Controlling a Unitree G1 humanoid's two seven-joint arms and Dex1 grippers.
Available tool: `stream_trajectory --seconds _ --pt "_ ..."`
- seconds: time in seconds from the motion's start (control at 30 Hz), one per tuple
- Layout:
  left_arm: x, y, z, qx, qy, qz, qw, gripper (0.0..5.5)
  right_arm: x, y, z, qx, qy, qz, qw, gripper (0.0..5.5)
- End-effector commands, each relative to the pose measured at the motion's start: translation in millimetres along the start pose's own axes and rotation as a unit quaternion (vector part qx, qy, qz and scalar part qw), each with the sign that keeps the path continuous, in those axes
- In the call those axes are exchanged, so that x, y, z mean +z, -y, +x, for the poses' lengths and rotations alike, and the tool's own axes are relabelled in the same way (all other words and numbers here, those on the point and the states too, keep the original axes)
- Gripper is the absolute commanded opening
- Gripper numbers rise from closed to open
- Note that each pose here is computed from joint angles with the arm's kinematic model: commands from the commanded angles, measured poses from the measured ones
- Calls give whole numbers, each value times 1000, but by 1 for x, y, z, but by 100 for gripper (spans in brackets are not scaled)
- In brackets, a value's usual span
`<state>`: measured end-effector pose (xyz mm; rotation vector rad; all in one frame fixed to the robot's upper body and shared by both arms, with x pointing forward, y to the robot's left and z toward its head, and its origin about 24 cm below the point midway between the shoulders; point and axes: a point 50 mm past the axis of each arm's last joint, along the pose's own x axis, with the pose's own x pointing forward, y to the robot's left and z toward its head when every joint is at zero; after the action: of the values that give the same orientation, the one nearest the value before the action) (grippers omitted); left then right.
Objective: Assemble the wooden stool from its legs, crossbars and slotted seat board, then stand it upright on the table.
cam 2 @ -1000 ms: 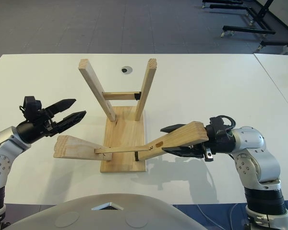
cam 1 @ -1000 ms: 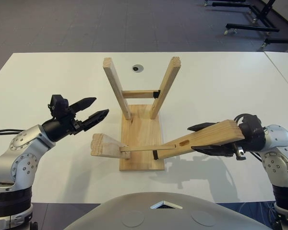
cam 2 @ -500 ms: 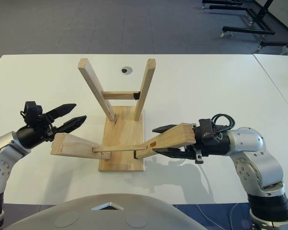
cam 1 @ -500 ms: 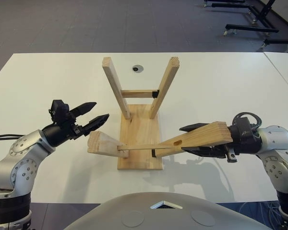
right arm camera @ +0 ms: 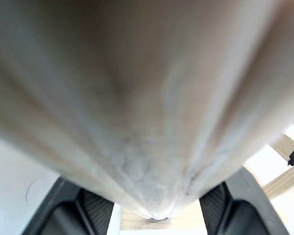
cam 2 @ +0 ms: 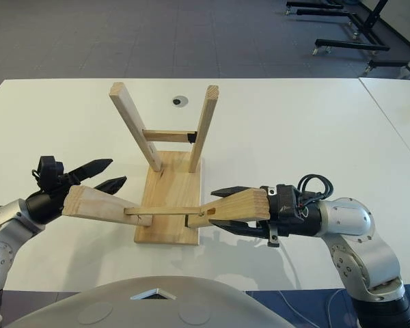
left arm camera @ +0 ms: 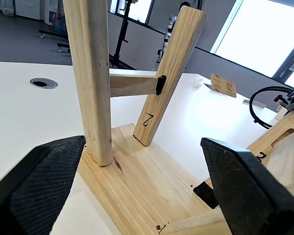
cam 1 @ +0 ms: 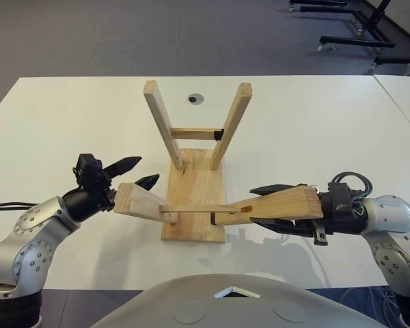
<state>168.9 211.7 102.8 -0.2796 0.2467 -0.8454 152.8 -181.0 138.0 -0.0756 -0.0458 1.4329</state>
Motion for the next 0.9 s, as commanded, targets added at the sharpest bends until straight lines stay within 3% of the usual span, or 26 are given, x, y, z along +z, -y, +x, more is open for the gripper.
stream_trajectory --seconds 0.03,0.2,0.37,0.63,0.9 --pt "-9 6 3 10 -14 -2 1000 432 -6 14 -16 -9 -24 -5 1000 205" --pt "-28 -8 8 83 -75 32 993 432 -16 27 -39 32 -42 6 999 205" --pt "-45 -31 30 124 -132 101 978 432 -25 28 -49 69 -50 16 996 205" --pt "-42 -30 66 49 -98 112 988 432 -17 31 -29 96 -39 9 995 205" --pt "-87 -23 70 -39 -265 109 957 432 -2 27 -5 88 -26 5 996 205"
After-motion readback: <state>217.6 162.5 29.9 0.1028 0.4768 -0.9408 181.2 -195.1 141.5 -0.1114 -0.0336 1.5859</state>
